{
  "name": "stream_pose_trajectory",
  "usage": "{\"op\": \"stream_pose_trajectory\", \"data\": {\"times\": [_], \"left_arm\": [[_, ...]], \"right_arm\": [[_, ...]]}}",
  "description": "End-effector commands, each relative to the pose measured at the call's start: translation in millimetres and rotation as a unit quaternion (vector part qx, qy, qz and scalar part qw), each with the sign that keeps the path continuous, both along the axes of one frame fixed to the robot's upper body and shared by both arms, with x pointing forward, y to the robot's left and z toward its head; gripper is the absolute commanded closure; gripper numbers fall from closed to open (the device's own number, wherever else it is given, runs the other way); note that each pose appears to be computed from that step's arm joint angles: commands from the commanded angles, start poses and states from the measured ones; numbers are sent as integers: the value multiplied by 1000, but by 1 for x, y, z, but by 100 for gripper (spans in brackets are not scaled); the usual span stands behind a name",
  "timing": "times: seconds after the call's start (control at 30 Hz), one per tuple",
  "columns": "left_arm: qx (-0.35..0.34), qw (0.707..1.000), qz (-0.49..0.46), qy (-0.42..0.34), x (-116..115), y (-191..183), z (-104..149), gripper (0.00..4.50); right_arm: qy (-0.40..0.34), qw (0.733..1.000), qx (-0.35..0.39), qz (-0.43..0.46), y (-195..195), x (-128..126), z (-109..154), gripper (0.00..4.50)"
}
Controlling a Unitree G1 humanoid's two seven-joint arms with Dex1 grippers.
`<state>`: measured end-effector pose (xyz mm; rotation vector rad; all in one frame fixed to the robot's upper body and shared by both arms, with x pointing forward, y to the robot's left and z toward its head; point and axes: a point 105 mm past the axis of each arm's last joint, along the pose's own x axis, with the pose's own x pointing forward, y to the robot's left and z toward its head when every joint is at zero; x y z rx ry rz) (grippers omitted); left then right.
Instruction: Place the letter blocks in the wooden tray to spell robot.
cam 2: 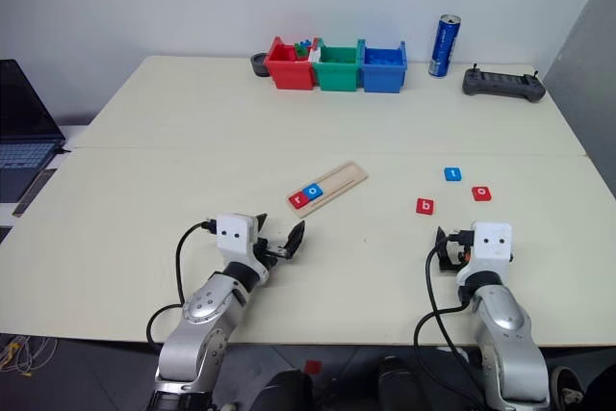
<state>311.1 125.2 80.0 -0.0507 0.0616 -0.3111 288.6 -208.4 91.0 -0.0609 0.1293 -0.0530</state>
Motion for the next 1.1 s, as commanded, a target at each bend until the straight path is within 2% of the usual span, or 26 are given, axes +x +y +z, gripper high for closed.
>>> {"op": "stream_pose_trajectory", "data": {"times": [0.03, 0.8, 0.97, 1.1], "left_arm": [[-1, 1000, -11, -24, -2, -4, 13, 0], [-1, 999, -16, -34, -1, 13, 22, 0], [2, 999, -19, -43, 1, 17, 24, 0], [-15, 997, -60, -48, 6, 17, 34, 0]], "right_arm": [[-36, 999, -9, 4, 3, -1, 17, 3], [-43, 999, -4, -3, 14, -15, 16, 3], [-46, 999, 6, -7, 16, -15, 21, 3], [-61, 998, -2, 30, 24, -15, 37, 3]]}}
